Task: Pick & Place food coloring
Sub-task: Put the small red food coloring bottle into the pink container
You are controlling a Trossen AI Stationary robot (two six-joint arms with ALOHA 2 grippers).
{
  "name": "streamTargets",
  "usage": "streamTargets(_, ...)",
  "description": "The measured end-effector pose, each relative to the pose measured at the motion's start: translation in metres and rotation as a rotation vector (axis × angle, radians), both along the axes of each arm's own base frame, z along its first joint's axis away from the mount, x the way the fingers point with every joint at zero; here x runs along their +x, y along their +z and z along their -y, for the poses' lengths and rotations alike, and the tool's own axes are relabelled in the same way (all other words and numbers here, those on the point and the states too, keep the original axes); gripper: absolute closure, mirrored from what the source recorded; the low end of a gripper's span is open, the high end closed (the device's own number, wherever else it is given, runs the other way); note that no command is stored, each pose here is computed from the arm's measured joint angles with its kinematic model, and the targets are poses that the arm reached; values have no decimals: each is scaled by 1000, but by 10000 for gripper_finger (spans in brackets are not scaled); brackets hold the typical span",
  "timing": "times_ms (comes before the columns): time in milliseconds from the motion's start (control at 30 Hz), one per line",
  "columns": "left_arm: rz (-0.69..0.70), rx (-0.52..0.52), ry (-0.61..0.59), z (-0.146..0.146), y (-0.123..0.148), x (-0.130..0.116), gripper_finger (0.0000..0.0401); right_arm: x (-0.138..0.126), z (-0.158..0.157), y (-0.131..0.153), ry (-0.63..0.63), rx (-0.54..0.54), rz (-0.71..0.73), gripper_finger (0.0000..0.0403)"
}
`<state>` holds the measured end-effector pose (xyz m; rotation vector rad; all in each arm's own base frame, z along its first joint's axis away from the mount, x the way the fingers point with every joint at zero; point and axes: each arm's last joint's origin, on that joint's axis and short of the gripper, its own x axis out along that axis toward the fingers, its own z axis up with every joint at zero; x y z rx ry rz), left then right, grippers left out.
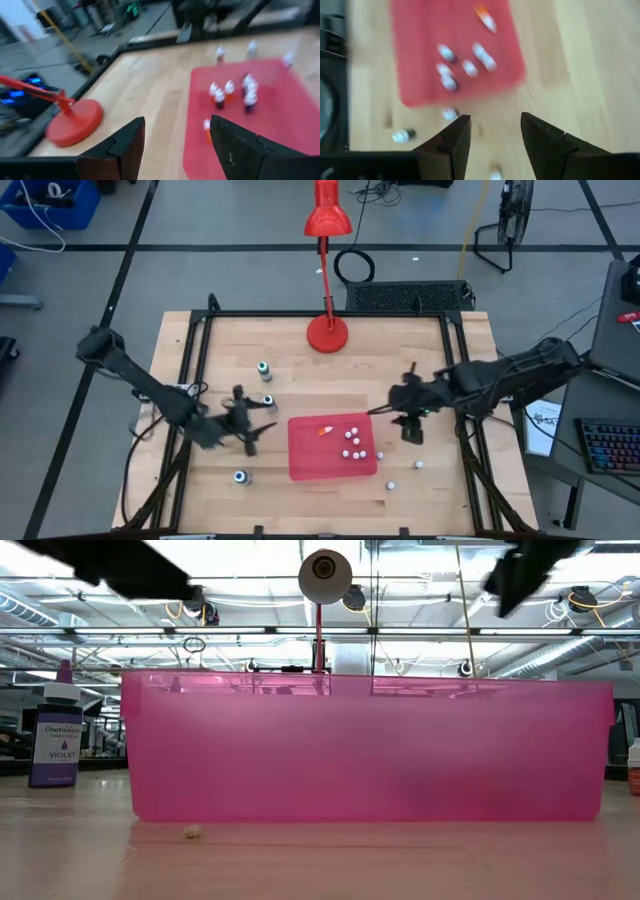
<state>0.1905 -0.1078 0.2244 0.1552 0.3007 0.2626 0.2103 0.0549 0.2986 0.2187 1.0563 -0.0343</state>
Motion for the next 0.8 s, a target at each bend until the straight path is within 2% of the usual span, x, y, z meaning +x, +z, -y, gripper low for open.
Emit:
streamTargets(100,87,-70,-82,-18,-12,-28,174,-17,-3,-4,-109,-15,-126,243)
streamTargets(233,169,-144,-134,-37,-31,-57,179,-28,-10,-27,-201,10,-281,243)
streamTargets(333,212,-179,-159,-46,-42,-70,182,-33,-15,-48,-238,39,-386,243)
streamTargets(433,242,-190,-223,-50,-48,-79,180,-37,-17,-68,-244,20,-457,243)
streamTargets(533,236,-181,-269,-53,-54,-85,175,-37,-17,-83,-248,3,-452,243)
streamTargets(800,173,-195,-246,-60,-62,-94,180,-32,-17,-106,-272,47,-391,243)
